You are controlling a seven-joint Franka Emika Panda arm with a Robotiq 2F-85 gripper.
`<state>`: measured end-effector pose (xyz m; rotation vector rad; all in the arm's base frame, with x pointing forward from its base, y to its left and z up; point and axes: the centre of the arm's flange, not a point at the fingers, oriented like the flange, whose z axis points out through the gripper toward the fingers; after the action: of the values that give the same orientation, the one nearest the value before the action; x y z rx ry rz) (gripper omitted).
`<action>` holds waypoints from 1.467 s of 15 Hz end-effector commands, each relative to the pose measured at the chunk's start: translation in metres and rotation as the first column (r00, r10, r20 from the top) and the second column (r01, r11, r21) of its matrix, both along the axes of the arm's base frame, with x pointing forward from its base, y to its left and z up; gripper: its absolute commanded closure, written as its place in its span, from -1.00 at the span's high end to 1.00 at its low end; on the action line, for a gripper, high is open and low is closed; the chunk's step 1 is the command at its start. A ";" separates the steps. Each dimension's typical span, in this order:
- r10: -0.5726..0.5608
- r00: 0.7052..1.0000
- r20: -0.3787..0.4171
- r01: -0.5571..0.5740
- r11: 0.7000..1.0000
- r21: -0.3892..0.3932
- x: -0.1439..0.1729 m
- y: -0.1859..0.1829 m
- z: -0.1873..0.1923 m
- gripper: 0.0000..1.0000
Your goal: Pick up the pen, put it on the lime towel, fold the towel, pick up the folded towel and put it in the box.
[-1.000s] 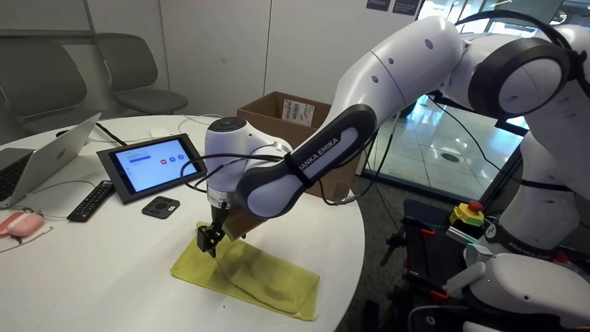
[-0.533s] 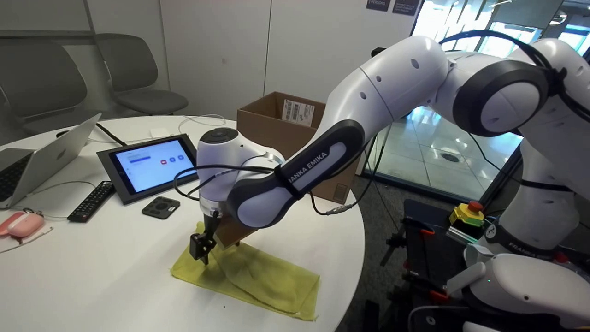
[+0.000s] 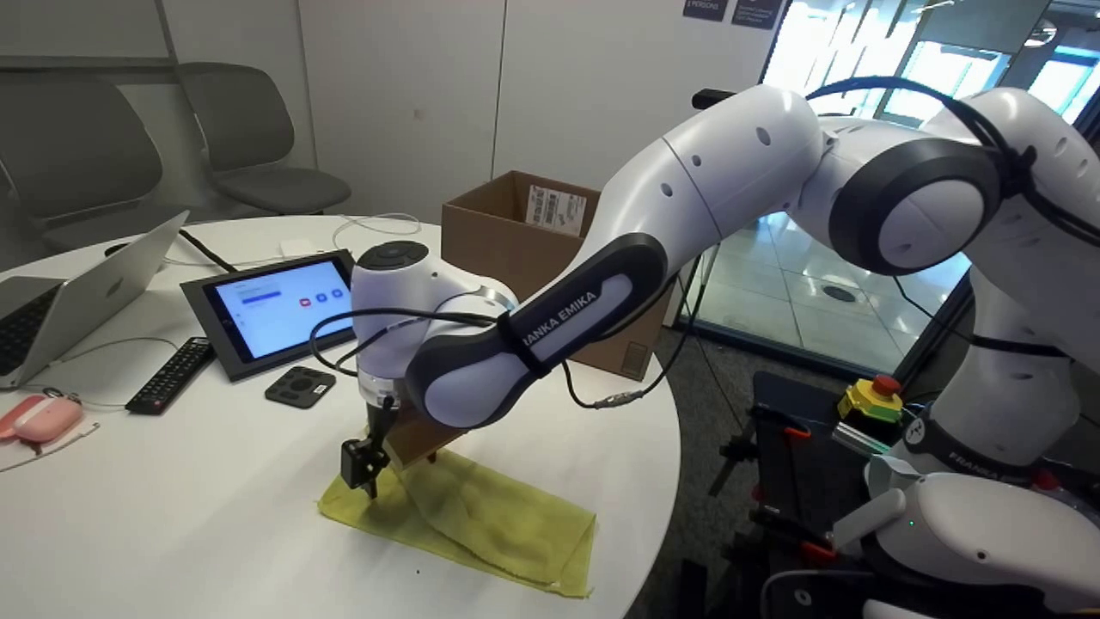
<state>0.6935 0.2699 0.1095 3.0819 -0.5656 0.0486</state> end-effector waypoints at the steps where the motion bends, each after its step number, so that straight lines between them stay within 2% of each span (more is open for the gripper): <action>1: -0.018 1.000 -0.003 0.018 1.000 0.019 0.019 0.010 0.001 0.73; 5: -0.018 1.000 -0.002 0.018 1.000 0.019 0.020 0.010 0.003 0.12; 6: -0.019 1.000 -0.001 0.019 1.000 0.017 0.021 0.010 0.003 -0.09; 8: -0.019 1.000 -0.003 0.019 1.000 0.017 0.021 0.010 0.005 -0.38; 9: -0.018 1.000 -0.004 0.018 1.000 0.018 0.021 0.010 0.006 -0.45; 12: -0.019 1.000 0.000 0.019 1.000 0.016 0.023 0.010 0.009 -0.61; 14: -0.021 1.000 0.006 0.021 1.000 0.015 0.023 0.011 0.011 -0.51; 18: -0.023 0.999 0.034 0.022 1.000 0.016 0.022 0.012 0.027 -0.50; 20: -0.019 0.999 0.046 0.018 1.000 0.015 0.023 0.013 0.033 -0.54; 22: -0.017 0.999 0.038 0.017 1.000 0.008 0.024 0.015 0.028 -0.70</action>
<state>0.7121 0.2803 0.1314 3.0962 -0.5740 0.0967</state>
